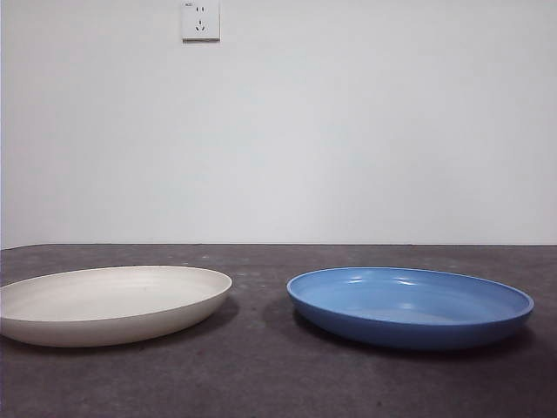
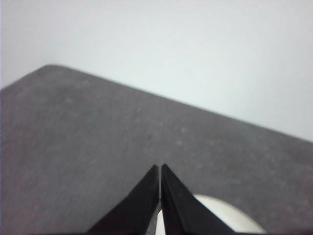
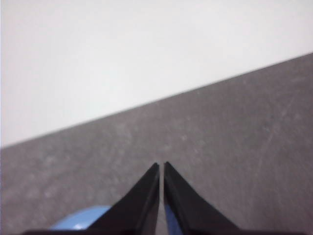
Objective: Pick up the white plate, put it on the blue plate, put it on desk
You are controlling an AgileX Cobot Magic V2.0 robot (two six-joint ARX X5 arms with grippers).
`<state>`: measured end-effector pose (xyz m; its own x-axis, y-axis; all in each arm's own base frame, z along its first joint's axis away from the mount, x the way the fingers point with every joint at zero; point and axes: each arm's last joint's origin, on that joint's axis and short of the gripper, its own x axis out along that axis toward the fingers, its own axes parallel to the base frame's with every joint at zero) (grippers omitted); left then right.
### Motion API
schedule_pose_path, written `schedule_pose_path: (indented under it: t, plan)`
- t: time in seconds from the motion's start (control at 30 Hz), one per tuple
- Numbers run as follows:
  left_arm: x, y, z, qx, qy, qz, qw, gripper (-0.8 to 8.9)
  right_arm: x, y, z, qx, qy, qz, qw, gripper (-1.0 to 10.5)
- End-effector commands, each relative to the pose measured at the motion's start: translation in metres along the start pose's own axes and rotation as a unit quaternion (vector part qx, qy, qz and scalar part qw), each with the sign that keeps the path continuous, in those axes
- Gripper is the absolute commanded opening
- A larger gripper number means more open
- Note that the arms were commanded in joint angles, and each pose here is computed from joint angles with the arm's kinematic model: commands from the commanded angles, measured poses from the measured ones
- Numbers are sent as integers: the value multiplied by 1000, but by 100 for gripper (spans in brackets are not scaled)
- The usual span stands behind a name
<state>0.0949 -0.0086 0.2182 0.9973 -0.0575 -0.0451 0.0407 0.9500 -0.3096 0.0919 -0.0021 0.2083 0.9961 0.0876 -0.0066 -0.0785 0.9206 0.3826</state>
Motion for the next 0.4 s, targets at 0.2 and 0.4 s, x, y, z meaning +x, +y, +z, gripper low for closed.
schedule_pose_path:
  t: [0.2,0.4]
  plan:
    - [5,-24,56,-8,11,-46,999,10,0,20,42,31,47,33,998,12]
    - [4,-40,94,-3,23,-76,997,10,-1,38,75,38,94,79,992,12]
